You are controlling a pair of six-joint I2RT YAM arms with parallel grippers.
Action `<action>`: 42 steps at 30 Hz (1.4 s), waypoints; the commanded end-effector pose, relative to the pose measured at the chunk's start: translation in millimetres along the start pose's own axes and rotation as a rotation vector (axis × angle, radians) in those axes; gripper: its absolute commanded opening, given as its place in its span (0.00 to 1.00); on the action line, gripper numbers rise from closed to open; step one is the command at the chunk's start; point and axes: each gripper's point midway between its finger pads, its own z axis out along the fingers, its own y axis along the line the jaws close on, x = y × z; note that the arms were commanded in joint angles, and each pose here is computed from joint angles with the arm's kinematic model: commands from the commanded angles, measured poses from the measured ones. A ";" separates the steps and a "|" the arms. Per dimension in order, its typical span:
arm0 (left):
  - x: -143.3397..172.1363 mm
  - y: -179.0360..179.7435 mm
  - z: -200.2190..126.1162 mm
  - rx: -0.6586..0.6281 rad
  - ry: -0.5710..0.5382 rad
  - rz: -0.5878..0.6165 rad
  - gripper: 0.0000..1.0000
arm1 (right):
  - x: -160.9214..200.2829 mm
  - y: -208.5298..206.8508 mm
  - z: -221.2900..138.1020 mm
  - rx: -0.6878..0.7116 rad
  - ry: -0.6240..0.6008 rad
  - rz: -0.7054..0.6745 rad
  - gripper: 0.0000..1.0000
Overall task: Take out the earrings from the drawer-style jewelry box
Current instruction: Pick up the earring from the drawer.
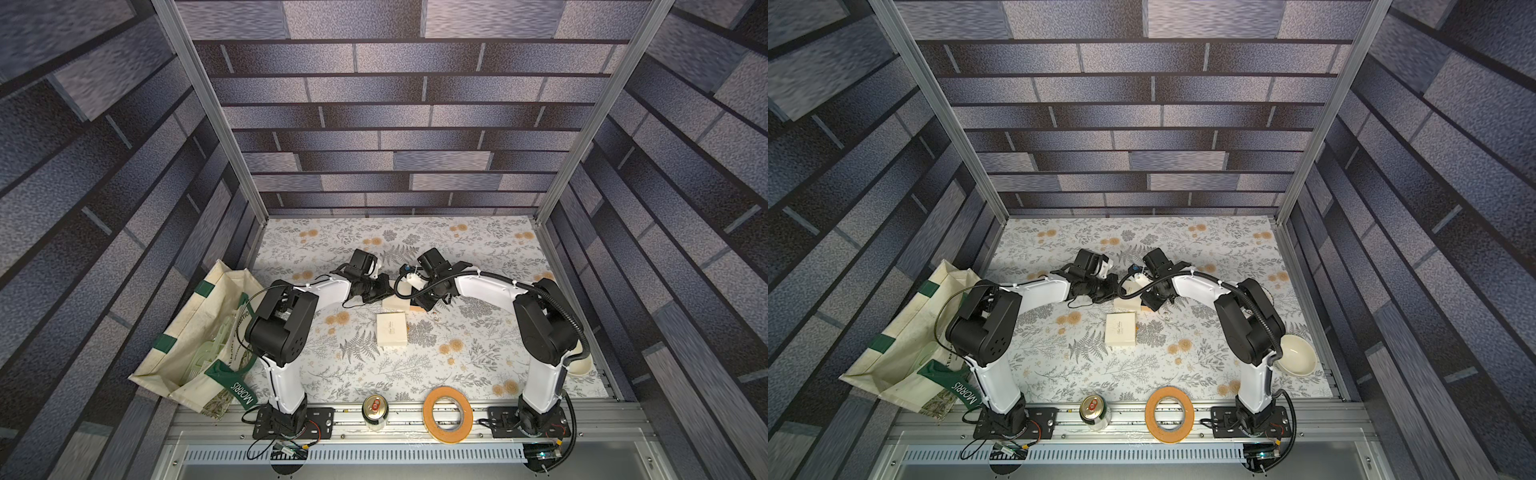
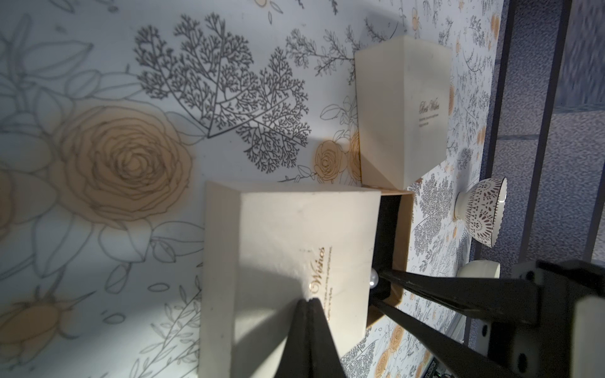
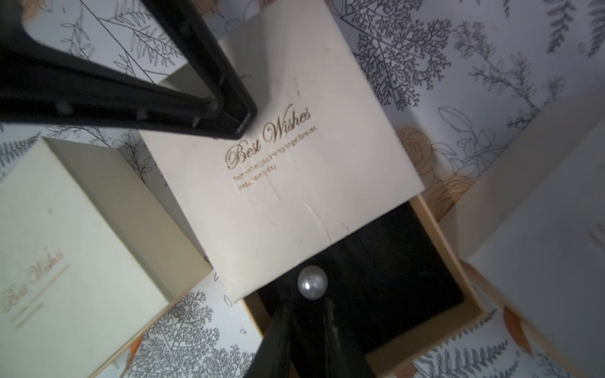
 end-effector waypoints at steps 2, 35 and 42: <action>11.7 15.5 7.5 -0.045 0.056 -0.029 0.00 | -8.1 0.4 5.8 0.003 -0.005 -0.022 0.22; 12.5 18.0 7.3 -0.054 0.058 -0.033 0.00 | -10.1 -2.4 19.7 0.016 -0.007 -0.008 0.19; 12.8 19.4 6.2 -0.056 0.058 -0.034 0.00 | -11.4 -2.7 17.5 0.020 -0.012 -0.005 0.11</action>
